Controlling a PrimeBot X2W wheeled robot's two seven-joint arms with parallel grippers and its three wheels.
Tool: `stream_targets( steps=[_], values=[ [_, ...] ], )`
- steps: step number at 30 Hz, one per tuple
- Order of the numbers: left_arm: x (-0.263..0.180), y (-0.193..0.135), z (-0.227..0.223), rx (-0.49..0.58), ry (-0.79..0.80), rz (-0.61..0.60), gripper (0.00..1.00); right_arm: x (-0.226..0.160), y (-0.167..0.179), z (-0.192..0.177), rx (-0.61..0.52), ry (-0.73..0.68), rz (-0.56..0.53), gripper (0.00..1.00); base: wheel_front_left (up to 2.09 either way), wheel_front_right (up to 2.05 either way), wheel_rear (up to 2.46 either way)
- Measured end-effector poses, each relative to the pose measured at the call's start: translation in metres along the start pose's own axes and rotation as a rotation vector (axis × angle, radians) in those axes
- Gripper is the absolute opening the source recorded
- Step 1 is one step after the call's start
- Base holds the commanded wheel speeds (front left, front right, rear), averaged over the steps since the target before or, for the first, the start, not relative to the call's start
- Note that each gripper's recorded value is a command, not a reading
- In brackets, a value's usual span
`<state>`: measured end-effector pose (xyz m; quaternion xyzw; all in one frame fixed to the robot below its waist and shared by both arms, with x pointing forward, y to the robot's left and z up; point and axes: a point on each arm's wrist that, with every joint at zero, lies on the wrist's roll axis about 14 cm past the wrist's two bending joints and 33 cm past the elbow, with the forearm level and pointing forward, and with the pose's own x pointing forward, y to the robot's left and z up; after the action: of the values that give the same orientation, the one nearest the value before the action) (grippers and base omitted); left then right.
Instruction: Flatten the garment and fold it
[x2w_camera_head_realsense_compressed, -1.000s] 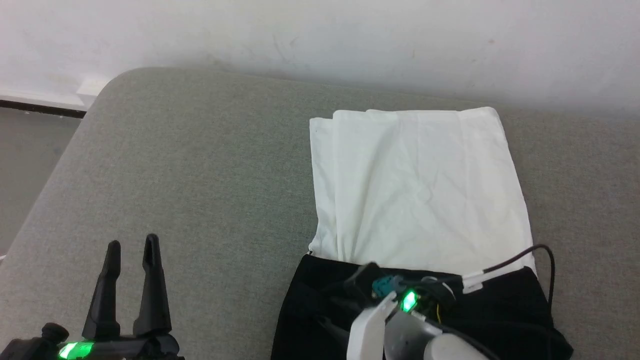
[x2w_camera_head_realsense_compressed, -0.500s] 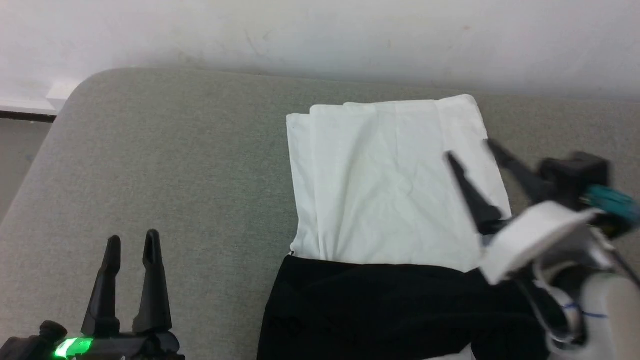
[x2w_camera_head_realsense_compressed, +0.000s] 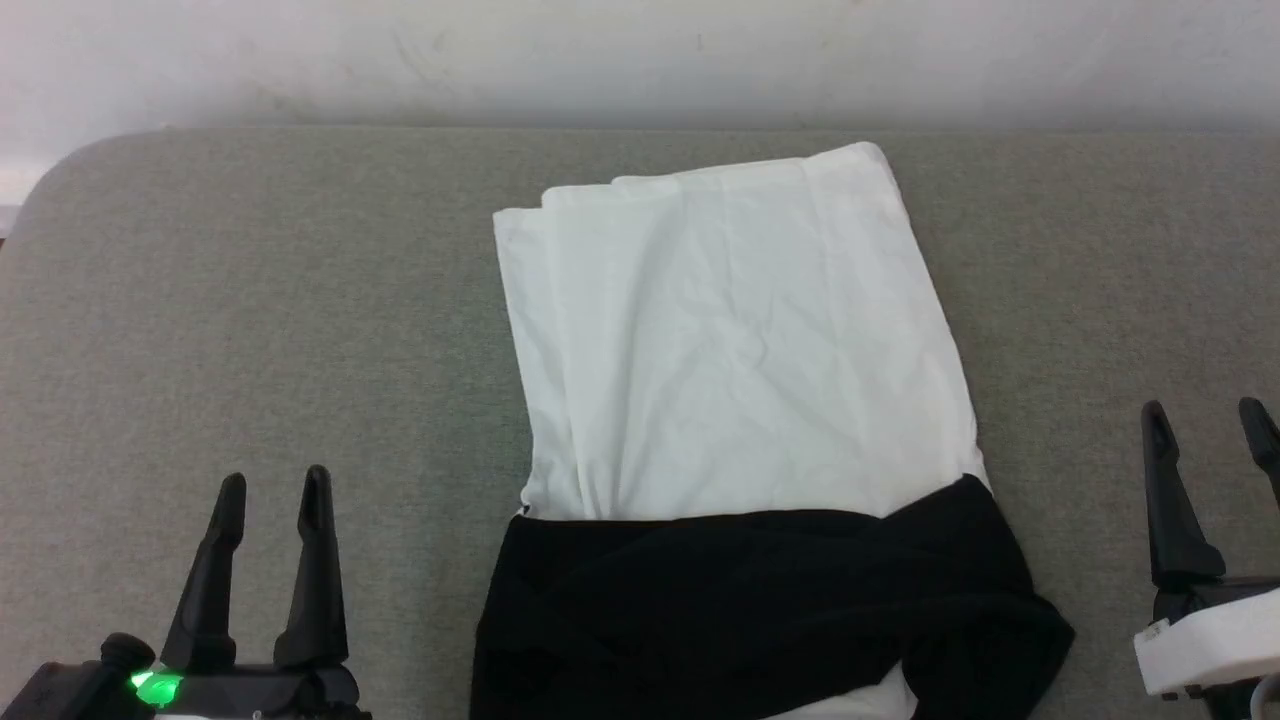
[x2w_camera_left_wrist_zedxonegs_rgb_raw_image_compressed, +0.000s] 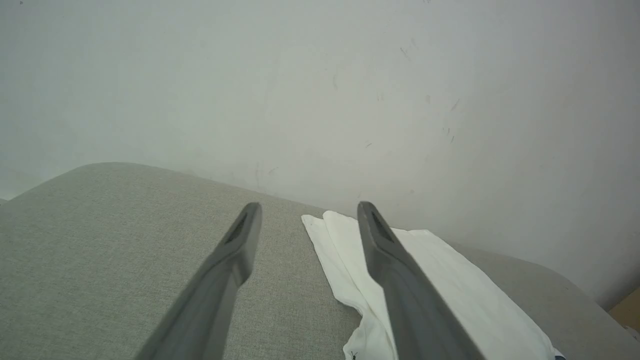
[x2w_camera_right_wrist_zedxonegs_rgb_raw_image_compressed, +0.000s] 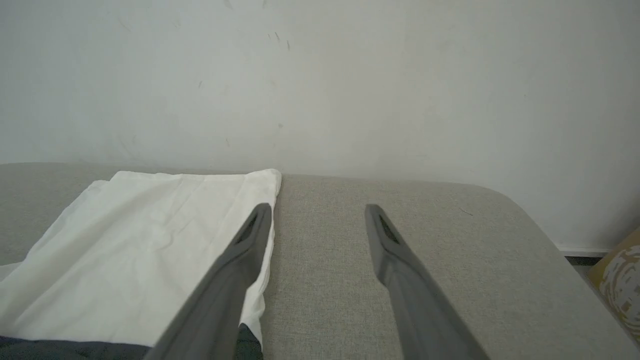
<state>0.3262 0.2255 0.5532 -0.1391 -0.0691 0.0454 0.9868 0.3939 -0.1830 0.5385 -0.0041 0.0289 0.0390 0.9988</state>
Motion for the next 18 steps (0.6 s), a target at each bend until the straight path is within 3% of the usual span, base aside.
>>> stream_targets(
  steps=[9,18],
  values=[
    [0.031,-0.014,-0.002,0.093,0.032,-0.106,1.00,-0.001,-0.013,-0.004,0.023,-0.013,-0.037,1.00,0.00,0.00,0.00],
    [0.125,-0.040,0.015,0.271,0.069,-0.286,1.00,0.028,-0.007,-0.015,0.021,-0.002,-0.018,1.00,0.00,0.00,0.00]
  ],
)
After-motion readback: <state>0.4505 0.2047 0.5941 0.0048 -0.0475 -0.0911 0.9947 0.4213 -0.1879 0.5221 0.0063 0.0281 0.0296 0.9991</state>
